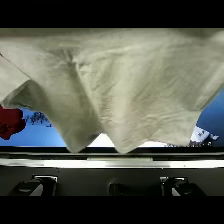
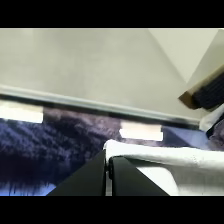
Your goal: Fold the clothes and pants, and hang the long-sleeved shirts on hangers.
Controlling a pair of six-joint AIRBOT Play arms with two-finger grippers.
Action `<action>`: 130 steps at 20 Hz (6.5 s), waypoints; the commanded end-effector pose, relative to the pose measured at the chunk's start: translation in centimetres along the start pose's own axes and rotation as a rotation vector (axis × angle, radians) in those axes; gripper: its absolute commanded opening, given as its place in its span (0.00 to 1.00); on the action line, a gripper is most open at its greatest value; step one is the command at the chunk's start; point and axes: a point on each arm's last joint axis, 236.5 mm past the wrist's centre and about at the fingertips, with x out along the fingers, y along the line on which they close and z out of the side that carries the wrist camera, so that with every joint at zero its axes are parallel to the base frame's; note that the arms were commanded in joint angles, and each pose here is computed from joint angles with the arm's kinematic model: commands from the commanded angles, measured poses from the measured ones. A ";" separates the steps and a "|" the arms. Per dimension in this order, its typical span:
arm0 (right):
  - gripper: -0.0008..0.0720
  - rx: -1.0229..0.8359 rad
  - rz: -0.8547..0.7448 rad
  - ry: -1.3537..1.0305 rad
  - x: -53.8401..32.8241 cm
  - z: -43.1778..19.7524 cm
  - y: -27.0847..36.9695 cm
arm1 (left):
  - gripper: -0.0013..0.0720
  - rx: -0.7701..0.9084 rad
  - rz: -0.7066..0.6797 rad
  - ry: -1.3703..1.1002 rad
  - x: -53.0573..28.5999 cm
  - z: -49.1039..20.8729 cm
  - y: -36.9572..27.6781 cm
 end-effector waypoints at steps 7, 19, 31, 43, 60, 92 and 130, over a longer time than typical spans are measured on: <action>0.06 0.140 -0.120 0.867 22.7 -30.3 -2.5 | 0.05 -0.089 0.135 0.504 27.9 -20.8 8.7; 0.37 0.375 -0.041 1.154 28.1 -45.7 -0.6 | 0.64 -0.308 0.171 0.897 31.5 -37.4 12.4; 0.54 0.532 0.169 1.208 13.7 -40.6 -12.4 | 0.66 -0.363 0.317 1.071 8.9 -33.3 20.7; 0.67 0.693 0.154 1.417 4.3 -55.7 -10.0 | 0.66 -0.491 0.392 1.189 1.1 -45.1 20.0; 0.06 0.608 0.198 1.389 5.4 -56.9 -5.4 | 0.66 -0.455 0.321 1.047 4.5 -45.0 20.5; 0.06 -0.183 0.154 -0.045 0.1 3.4 1.8 | 0.04 0.207 0.053 -0.167 -4.3 7.8 0.3; 0.75 0.470 0.013 1.236 24.3 -43.9 -12.2 | 1.00 -0.121 0.175 1.080 26.6 -36.9 18.6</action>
